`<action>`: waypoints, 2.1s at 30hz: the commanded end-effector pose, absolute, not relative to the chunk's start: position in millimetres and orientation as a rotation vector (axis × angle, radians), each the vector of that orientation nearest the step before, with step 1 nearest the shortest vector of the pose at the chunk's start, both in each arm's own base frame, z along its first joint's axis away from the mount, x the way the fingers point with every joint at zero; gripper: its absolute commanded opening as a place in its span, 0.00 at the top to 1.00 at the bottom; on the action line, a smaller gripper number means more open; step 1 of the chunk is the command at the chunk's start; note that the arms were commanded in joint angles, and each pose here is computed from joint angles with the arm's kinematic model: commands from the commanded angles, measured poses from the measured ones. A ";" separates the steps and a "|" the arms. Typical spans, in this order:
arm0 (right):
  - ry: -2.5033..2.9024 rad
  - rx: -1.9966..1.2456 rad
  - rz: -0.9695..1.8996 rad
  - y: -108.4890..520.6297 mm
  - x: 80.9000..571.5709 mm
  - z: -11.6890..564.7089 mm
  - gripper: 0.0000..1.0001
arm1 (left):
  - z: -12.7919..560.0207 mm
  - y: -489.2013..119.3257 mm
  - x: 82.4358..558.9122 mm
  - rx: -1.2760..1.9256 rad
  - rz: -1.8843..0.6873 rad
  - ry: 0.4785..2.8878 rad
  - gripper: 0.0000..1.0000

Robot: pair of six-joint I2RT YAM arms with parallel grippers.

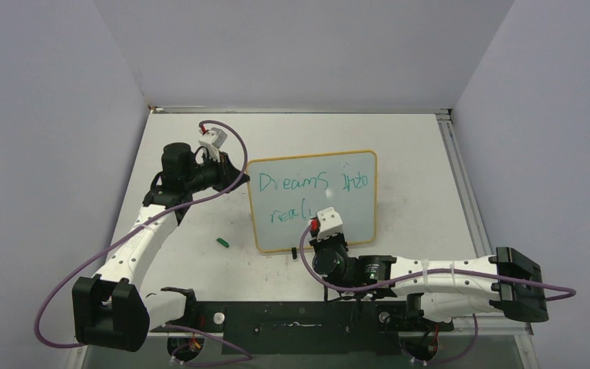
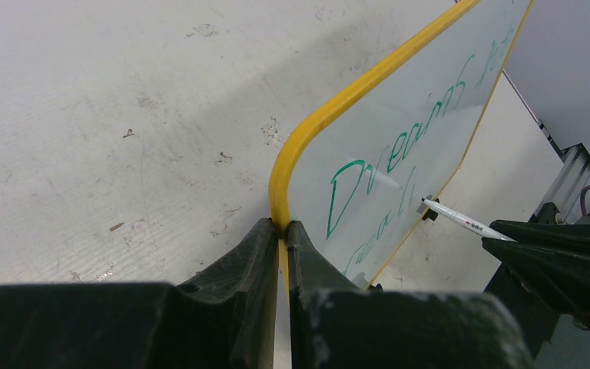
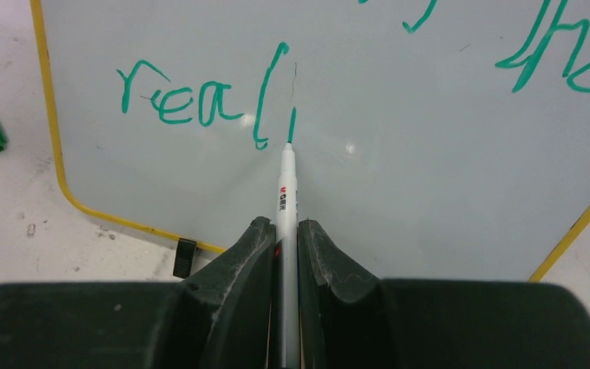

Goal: Write a sentence on the whiteboard

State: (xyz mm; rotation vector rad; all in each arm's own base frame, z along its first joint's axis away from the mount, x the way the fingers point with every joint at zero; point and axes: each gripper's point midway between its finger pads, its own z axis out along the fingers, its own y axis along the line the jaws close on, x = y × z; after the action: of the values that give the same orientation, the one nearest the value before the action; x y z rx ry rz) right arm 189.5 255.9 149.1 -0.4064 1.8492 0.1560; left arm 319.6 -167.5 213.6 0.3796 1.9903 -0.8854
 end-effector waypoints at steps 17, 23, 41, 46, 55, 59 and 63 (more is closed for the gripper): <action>1.743 -0.324 0.179 267.7 221.0 190.5 0.95 | 235.4 -176.1 317.5 0.420 -0.918 1.922 1.00; 1.752 -0.338 0.190 271.0 220.1 186.9 0.95 | 236.6 -176.4 317.0 0.421 -0.921 1.919 1.00; 1.741 -0.339 0.253 259.0 208.0 192.5 0.95 | 236.2 -175.5 316.6 0.418 -0.917 1.918 1.00; 1.791 -0.329 0.242 250.5 204.1 173.1 0.95 | 236.8 -175.2 316.5 0.418 -0.914 1.915 1.00; 1.815 -0.337 0.223 250.1 206.4 161.3 0.95 | 236.6 -175.4 316.9 0.418 -0.914 1.917 1.00; 1.820 -0.333 0.218 250.0 209.4 158.1 0.95 | 236.8 -175.8 316.7 0.420 -0.917 1.916 1.00; 1.828 -0.334 0.200 249.3 211.8 154.4 0.95 | 236.8 -175.8 316.6 0.419 -0.917 1.916 1.00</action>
State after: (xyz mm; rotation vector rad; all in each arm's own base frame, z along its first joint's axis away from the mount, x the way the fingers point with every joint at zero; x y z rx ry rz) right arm 208.3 249.0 155.7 -0.3622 1.8266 0.1976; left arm 319.3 -167.5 214.1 0.3799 1.9889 -0.8857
